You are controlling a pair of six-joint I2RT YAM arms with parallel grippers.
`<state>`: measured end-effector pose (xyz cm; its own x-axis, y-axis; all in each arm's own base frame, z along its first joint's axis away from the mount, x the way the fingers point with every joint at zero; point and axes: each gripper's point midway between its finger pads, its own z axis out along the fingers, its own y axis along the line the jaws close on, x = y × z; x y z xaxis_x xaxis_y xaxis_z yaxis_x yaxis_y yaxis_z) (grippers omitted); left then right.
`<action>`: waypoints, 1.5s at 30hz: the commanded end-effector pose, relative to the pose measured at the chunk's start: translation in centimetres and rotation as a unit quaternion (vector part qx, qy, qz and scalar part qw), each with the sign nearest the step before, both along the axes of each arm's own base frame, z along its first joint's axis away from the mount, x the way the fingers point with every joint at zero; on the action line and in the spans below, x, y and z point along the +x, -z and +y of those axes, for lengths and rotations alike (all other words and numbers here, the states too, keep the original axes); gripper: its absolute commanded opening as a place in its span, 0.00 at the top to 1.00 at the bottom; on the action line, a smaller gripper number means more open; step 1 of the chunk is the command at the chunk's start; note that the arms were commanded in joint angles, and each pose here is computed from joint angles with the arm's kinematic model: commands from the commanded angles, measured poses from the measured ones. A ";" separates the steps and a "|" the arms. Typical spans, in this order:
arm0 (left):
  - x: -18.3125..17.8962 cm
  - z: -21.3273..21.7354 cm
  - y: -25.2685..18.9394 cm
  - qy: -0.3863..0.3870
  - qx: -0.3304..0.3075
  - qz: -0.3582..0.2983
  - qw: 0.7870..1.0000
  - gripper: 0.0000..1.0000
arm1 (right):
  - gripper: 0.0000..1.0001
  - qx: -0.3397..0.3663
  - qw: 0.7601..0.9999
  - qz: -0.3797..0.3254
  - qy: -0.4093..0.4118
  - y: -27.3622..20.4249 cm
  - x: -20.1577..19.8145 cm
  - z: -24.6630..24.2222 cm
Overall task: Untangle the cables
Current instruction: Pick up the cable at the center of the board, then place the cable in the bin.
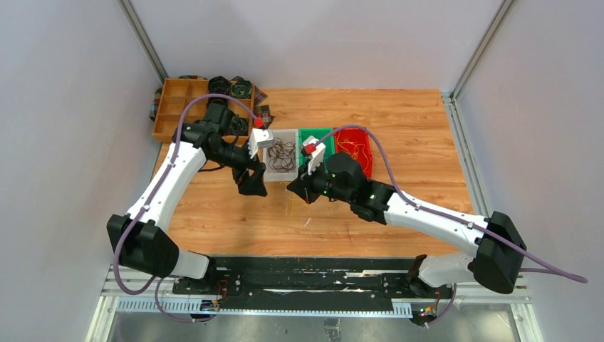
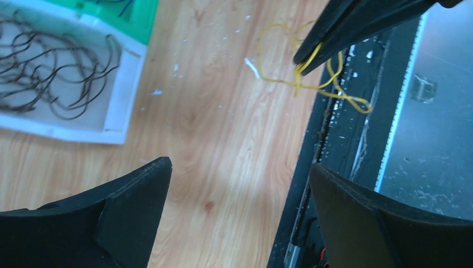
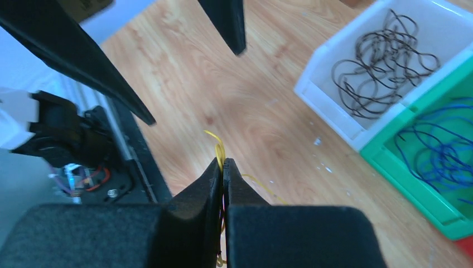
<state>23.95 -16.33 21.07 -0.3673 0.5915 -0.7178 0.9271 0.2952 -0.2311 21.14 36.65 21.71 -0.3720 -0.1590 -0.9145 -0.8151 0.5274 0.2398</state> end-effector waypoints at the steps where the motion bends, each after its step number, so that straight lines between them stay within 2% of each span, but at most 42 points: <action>1: -2.0 -2.0 -2.2 0.048 -0.053 -0.024 0.997 0.02 | 0.99 0.094 0.993 0.027 -0.059 -4.6 -1.9 1.4; 7: -2.7 -2.9 -3.6 0.064 -0.088 -0.025 0.994 0.05 | 0.99 0.141 0.984 0.076 -0.072 -5.9 -1.2 0.8; 12: -2.0 -2.3 -3.1 0.049 -0.062 -0.029 0.996 0.07 | 0.99 0.171 0.980 0.094 -0.031 -6.4 2.3 -2.5; 14: -1.4 -1.9 -2.8 0.033 -0.042 -0.027 0.998 0.03 | 0.99 0.164 0.982 0.097 0.012 -5.9 4.9 -4.9; 16: -0.2 -1.2 -2.3 0.004 -0.011 -0.019 1.000 0.01 | 0.99 0.126 0.984 0.097 0.079 -4.7 7.7 -7.5; 18: 1.1 -0.4 -1.8 -0.029 0.021 -0.011 0.999 0.02 | 1.00 0.059 0.978 0.088 0.179 -3.0 11.2 -11.1; 23: 3.8 1.6 -1.0 -0.090 0.050 0.009 0.995 0.02 | 0.99 -0.044 0.946 0.041 0.319 -1.0 17.7 -17.6; 28: 5.7 3.8 -0.7 -0.145 0.066 0.019 0.987 0.02 | 1.00 -0.117 0.926 0.036 0.357 2.6 22.2 -19.8; 34: 5.9 4.7 -1.4 -0.161 0.070 0.006 0.984 0.02 | 0.99 -0.175 0.907 0.042 0.380 6.3 25.9 -20.9; 35: 6.0 4.8 -1.5 -0.165 0.073 0.004 0.984 0.02 | 0.97 -0.182 0.905 0.042 0.383 6.5 26.2 -21.0; 36: 6.0 4.9 -1.5 -0.168 0.075 0.004 0.983 0.02 | 0.88 -0.188 0.902 0.043 0.387 6.6 26.5 -21.1; 38: 6.2 5.1 -1.6 -0.176 0.078 0.003 0.981 0.02 | 0.51 -0.192 0.899 0.041 0.392 5.9 26.5 -21.4; 39: 6.2 5.1 -1.8 -0.180 0.078 0.004 0.981 0.02 | 0.38 -0.191 0.899 0.035 0.393 5.4 26.3 -21.5; 40: 6.3 5.2 -1.9 -0.183 0.077 0.003 0.980 0.02 | 0.31 -0.188 0.899 0.030 0.394 4.8 26.1 -21.7; 45: 6.7 5.3 -3.4 -0.201 0.072 -0.011 0.977 0.02 | 0.26 -0.186 0.893 -0.006 0.410 1.8 24.5 -23.3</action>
<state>30.26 -11.41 21.90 -0.5918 0.5310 -0.6064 0.7541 0.6306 -0.1838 46.29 15.69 15.21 -0.5784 -0.1274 -0.8057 -0.1720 0.9846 -0.0322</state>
